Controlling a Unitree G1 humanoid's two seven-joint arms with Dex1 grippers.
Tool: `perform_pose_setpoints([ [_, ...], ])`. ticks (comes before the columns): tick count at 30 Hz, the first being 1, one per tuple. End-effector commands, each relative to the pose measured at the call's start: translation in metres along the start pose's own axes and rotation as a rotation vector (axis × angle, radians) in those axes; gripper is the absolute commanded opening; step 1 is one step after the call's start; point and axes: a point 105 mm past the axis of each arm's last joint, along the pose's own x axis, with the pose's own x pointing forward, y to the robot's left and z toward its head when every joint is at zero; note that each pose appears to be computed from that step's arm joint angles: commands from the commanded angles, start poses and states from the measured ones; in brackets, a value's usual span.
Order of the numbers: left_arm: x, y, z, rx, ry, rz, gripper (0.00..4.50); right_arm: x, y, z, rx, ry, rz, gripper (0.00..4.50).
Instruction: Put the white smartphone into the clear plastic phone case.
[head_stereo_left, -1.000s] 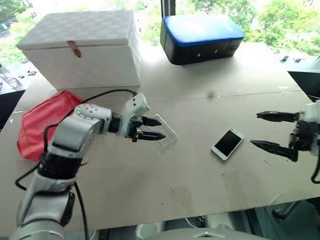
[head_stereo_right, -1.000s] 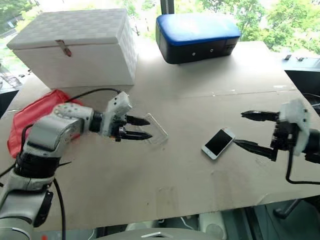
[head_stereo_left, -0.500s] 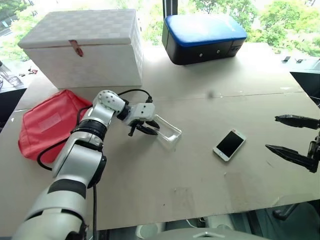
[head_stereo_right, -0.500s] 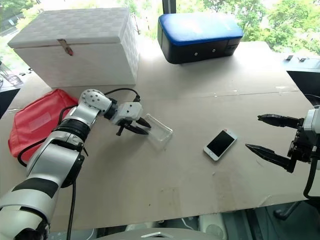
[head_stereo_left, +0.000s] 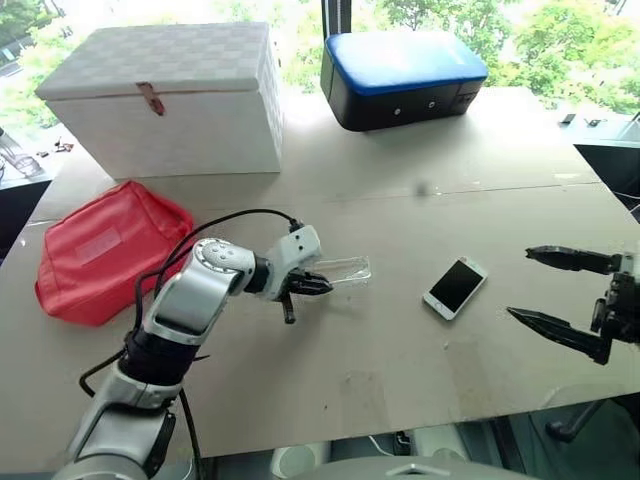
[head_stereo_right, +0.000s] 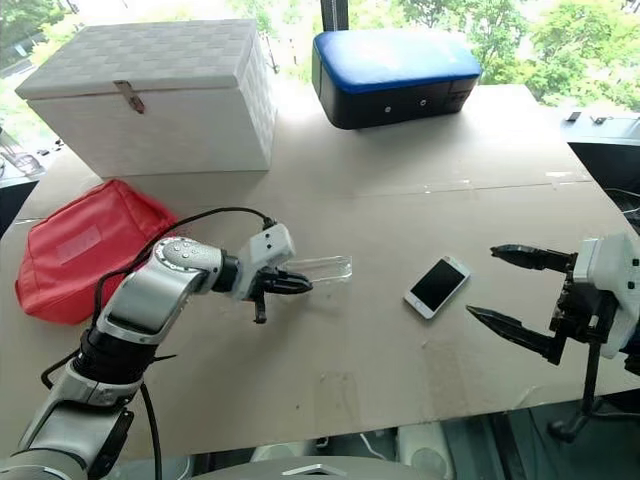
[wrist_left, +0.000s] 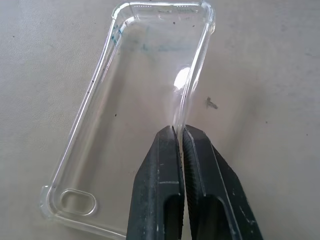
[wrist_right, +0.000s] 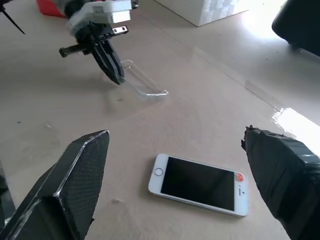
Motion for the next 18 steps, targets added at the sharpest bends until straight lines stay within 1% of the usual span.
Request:
perform_pose_setpoints([
  [1, 0.002, -0.005, 0.001, -0.033, -0.013, 0.019, 0.09, 0.006, 0.002, 0.005, -0.015, -0.026, -0.008, 4.50],
  [2, 0.004, -0.008, 0.004, -0.067, -0.037, 0.003, 0.34, 0.009, 0.002, 0.004, -0.016, -0.026, -0.011, 4.50],
  [3, 0.005, -0.010, 0.006, -0.087, -0.053, -0.008, 0.72, 0.011, 0.002, 0.004, -0.017, -0.026, -0.013, 4.50],
  [4, 0.005, -0.012, 0.007, -0.095, -0.064, -0.023, 0.80, 0.013, 0.002, 0.004, -0.014, -0.032, -0.019, 4.50],
  [5, 0.005, -0.013, 0.007, -0.116, -0.080, -0.029, 1.14, 0.016, 0.002, 0.004, -0.006, -0.038, -0.030, 4.50],
  [6, 0.003, -0.012, 0.006, -0.126, -0.090, -0.027, 1.54, 0.019, -0.003, 0.003, 0.022, -0.038, -0.070, 4.50],
  [8, -0.002, -0.008, 0.010, -0.131, -0.149, -0.018, 2.47, 0.024, -0.022, 0.000, 0.049, -0.049, -0.220, 4.50],
  [9, -0.004, -0.006, 0.014, -0.136, -0.186, -0.010, 2.53, 0.027, -0.022, -0.003, 0.066, -0.051, -0.243, 4.50],
  [10, -0.008, -0.007, 0.019, -0.134, -0.223, -0.023, 3.34, 0.031, -0.020, -0.007, 0.079, -0.042, -0.267, 4.50],
  [11, -0.012, -0.009, 0.025, -0.120, -0.259, -0.041, 3.57, 0.034, -0.018, -0.011, 0.092, -0.032, -0.292, 4.50],
  [13, -0.017, -0.012, 0.034, -0.109, -0.317, -0.059, 4.42, 0.040, -0.020, -0.022, 0.082, 0.014, -0.395, 4.50],
  [15, -0.017, -0.010, 0.038, -0.091, -0.344, -0.036, 4.42, 0.044, -0.021, -0.036, 0.133, 0.056, -0.496, 4.50],
  [17, -0.014, -0.009, 0.040, -0.076, -0.355, -0.022, 4.42, 0.049, -0.016, -0.044, 0.146, 0.091, -0.548, 4.50],
  [18, -0.014, -0.007, 0.043, -0.066, -0.374, -0.024, 4.42, 0.055, -0.012, -0.050, 0.222, 0.105, -0.591, 4.50],
])
